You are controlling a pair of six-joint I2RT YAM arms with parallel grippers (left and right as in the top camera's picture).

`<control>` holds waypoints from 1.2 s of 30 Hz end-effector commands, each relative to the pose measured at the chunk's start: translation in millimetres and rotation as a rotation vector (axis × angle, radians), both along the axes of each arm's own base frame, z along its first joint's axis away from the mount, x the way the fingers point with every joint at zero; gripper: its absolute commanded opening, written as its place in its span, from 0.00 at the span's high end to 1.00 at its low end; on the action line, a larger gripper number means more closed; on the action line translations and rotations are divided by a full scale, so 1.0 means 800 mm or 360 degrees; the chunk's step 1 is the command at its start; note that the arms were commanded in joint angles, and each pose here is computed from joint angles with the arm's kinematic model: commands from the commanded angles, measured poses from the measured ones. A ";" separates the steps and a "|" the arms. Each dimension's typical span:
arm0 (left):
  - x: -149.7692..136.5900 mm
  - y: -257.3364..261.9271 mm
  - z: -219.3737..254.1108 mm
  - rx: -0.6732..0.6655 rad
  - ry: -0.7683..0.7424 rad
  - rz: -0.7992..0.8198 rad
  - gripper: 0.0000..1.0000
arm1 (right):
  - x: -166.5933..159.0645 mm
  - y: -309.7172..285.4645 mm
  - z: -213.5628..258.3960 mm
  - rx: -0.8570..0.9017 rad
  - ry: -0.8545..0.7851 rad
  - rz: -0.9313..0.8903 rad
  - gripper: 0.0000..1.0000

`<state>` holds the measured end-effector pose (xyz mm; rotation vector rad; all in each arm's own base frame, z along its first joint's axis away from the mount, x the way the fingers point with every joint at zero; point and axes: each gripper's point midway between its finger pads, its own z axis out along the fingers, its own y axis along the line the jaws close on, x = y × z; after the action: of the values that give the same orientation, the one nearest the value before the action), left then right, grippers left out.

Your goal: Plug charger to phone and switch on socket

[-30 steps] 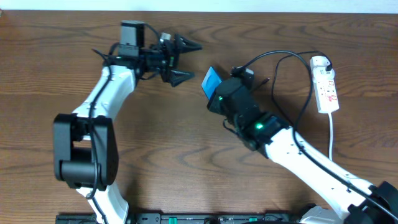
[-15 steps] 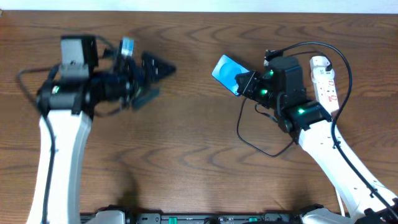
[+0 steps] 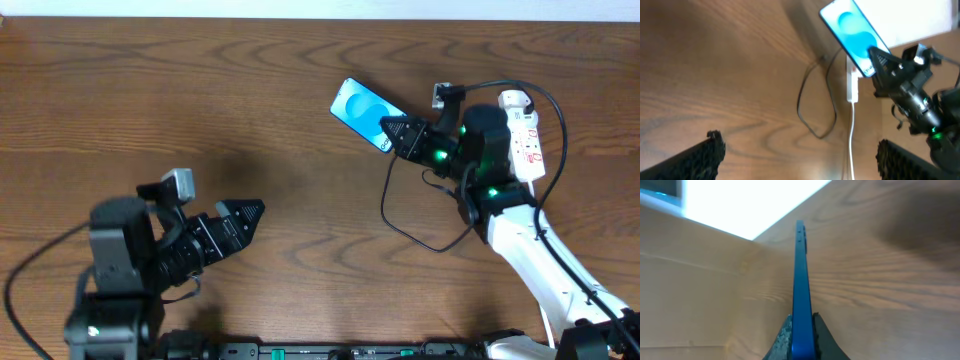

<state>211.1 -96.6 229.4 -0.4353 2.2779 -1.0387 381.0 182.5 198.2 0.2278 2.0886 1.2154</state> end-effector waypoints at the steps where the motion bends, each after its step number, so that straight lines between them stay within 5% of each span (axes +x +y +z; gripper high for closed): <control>1: 0.008 0.002 -0.025 -0.0242 0.0099 0.0198 0.02 | -0.021 0.005 -0.005 0.0244 0.0126 0.0032 0.99; 6: 0.040 -0.005 -0.035 -0.0582 0.0088 0.0305 0.02 | -0.037 0.000 -0.030 0.0569 0.0398 -0.0102 0.99; 14: 0.082 -0.016 -0.047 -0.0847 0.0204 0.0365 0.02 | -0.054 0.017 -0.031 0.0842 0.0644 -0.0136 0.99; 29: 0.127 -0.101 -0.091 -0.1146 0.0580 0.0247 0.01 | -0.087 0.084 -0.019 0.0917 0.0720 -0.0019 0.99; 36: 0.143 -0.100 -0.066 -0.1270 0.0475 0.0257 0.14 | -0.095 0.101 -0.022 0.0897 0.0717 -0.0037 0.99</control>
<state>320.4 -176.8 166.1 -1.1260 1.9749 -1.8483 303.0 260.4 169.3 0.8399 2.0868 1.8474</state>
